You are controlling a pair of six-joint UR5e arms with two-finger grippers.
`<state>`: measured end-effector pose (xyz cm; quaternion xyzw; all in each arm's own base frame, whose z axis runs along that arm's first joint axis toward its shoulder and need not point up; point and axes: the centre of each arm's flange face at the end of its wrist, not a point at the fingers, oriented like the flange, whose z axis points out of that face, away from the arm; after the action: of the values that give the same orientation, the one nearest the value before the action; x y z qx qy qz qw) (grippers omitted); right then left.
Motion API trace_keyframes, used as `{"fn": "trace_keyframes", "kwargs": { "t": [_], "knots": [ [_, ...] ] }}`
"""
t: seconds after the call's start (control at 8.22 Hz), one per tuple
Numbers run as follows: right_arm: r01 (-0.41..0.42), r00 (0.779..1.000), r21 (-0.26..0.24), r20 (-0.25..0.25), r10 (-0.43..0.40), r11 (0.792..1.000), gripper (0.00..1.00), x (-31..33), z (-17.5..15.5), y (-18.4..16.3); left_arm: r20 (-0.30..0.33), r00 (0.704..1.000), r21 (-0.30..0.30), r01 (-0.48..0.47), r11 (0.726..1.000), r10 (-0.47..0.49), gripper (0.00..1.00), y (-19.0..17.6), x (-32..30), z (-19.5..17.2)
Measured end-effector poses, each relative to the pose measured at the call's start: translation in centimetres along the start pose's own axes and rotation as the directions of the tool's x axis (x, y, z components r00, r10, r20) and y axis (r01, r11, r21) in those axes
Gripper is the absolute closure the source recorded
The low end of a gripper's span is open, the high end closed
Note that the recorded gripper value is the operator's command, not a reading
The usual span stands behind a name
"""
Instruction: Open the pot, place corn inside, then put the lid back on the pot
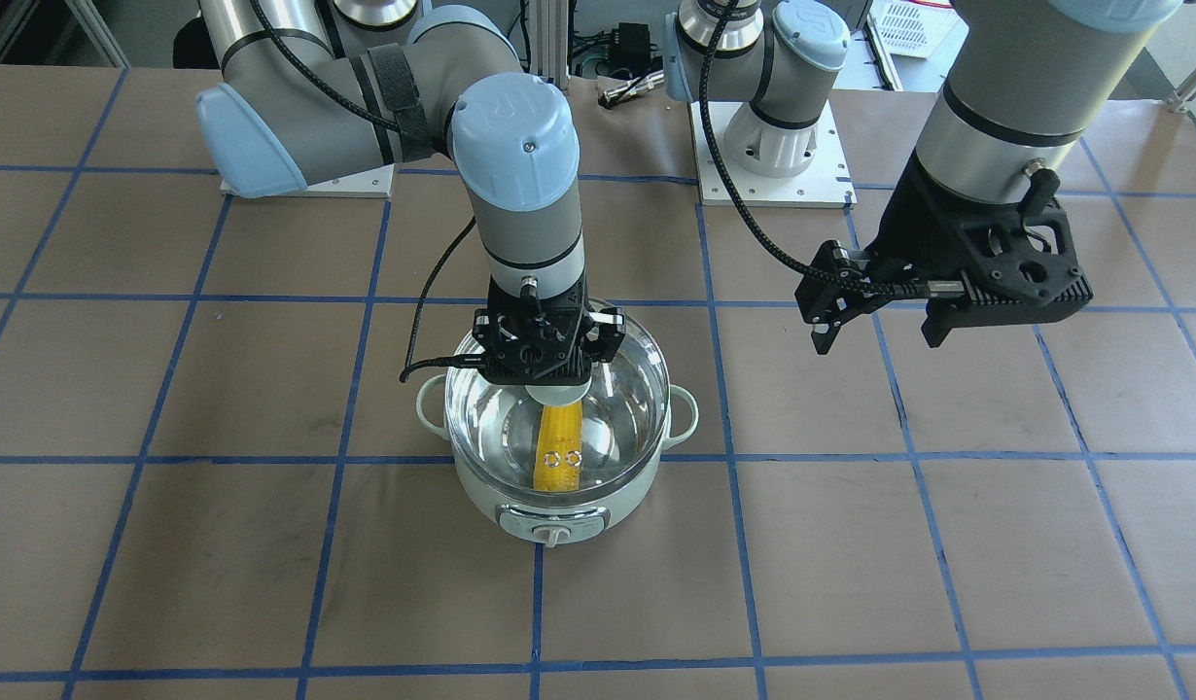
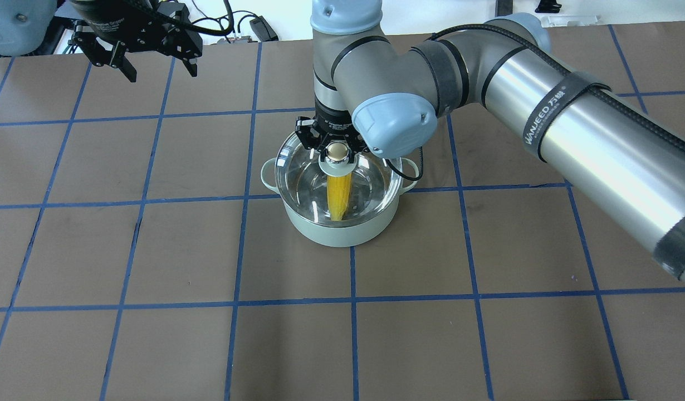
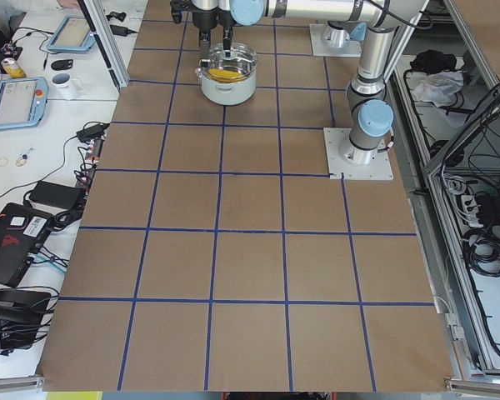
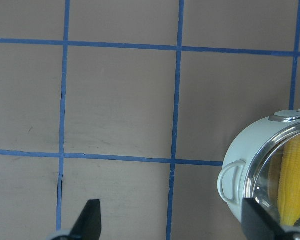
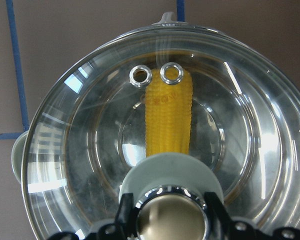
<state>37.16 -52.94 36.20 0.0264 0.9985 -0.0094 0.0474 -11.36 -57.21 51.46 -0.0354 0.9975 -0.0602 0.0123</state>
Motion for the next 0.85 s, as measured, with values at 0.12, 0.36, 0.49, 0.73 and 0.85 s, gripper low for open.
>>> {"fn": "trace_keyframes", "kwargs": {
  "t": [0.12, 0.36, 0.49, 0.73, 0.85],
  "knots": [
    [0.0, 1.0, 0.0, 0.001, 0.0, 1.0, 0.96, 0.0, 0.0, 0.0, 0.0, 1.0, -0.001, 0.0, 1.0, 0.0, 0.0, -0.03, 0.0, 0.06],
    [0.001, 1.0, 0.003, 0.003, -0.001, 1.0, 0.93, -0.03, 0.06, -0.03, 0.0, 1.0, -0.003, 0.0, 1.0, 0.0, 0.0, -0.06, 0.01, 0.19],
    [0.003, 1.0, 0.007, 0.006, -0.004, 1.0, 0.89, -0.06, 0.03, -0.08, 0.0, 1.0, -0.004, 0.0, 1.0, 0.0, 0.0, -0.07, 0.01, 0.24],
    [0.008, 1.0, 0.012, 0.005, -0.008, 1.0, 0.8, -0.07, 0.08, -0.16, 0.0, 1.0, -0.006, 0.0, 1.0, 0.0, 0.0, -0.1, 0.01, 0.33],
    [0.008, 1.0, 0.011, 0.005, -0.008, 1.0, 0.77, -0.07, 0.15, -0.18, 0.0, 1.0, -0.006, 0.0, 1.0, 0.0, 0.0, -0.11, 0.01, 0.35]
  ]
}}
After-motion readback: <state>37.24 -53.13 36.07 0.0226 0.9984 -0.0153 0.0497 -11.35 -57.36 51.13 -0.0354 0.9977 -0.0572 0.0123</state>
